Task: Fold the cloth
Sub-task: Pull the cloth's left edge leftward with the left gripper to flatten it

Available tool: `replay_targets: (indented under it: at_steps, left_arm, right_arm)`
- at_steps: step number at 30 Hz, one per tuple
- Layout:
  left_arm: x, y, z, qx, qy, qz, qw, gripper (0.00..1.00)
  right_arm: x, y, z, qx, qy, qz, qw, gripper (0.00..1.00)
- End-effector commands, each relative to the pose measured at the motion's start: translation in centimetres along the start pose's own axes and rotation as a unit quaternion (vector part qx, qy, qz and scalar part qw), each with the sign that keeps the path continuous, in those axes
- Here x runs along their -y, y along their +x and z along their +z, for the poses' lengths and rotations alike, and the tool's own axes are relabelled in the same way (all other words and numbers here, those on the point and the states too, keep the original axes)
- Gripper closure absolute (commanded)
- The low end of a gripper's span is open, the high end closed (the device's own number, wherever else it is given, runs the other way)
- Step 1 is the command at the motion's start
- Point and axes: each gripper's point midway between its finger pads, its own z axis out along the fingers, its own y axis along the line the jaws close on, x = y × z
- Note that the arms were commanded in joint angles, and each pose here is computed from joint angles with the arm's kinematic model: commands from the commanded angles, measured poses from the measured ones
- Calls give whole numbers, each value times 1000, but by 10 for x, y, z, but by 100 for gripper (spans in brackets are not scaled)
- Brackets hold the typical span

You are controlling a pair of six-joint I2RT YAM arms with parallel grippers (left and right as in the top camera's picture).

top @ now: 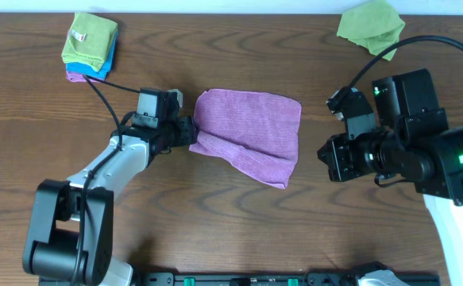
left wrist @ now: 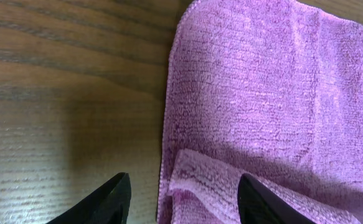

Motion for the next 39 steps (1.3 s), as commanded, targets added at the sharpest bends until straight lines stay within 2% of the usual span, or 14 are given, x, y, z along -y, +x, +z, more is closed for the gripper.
replay_targets:
  at_steps: [1, 13, 18, 22, 25, 32, 34, 36, 39]
  left_arm:
    - [4, 0, 7, -6, 17, 8, 1000, 44]
    - [4, 13, 22, -34, 35, 0, 999, 44]
    - [12, 16, 26, -44, 67, -2, 997, 59]
    - [20, 13, 24, -40, 88, 1, 995, 61]
    - [20, 14, 24, -42, 89, -4, 995, 70]
    - [21, 13, 20, -47, 110, -21, 993, 77]
    - [21, 12, 18, -48, 117, -25, 992, 83]
    - [19, 11, 17, -49, 121, -30, 991, 92]
    - [15, 13, 15, -55, 121, -39, 990, 94]
  right_arm:
    - [-1, 0, -1, 3, 0, -11, 1000, 98]
    - [-2, -2, -1, 6, -2, -13, 1000, 99]
    - [-2, -2, -1, 6, -2, -13, 1000, 99]
    - [-2, -2, -1, 6, -2, -13, 1000, 98]
    - [-2, -2, -1, 6, -2, -12, 1000, 99]
    - [-2, -2, -1, 6, -2, -13, 1000, 99]
    - [-2, -2, -1, 6, -2, -13, 1000, 98]
    - [-1, -2, 0, 6, -2, -13, 1000, 98]
    - [-1, -2, 3, 2, -2, -11, 1000, 98]
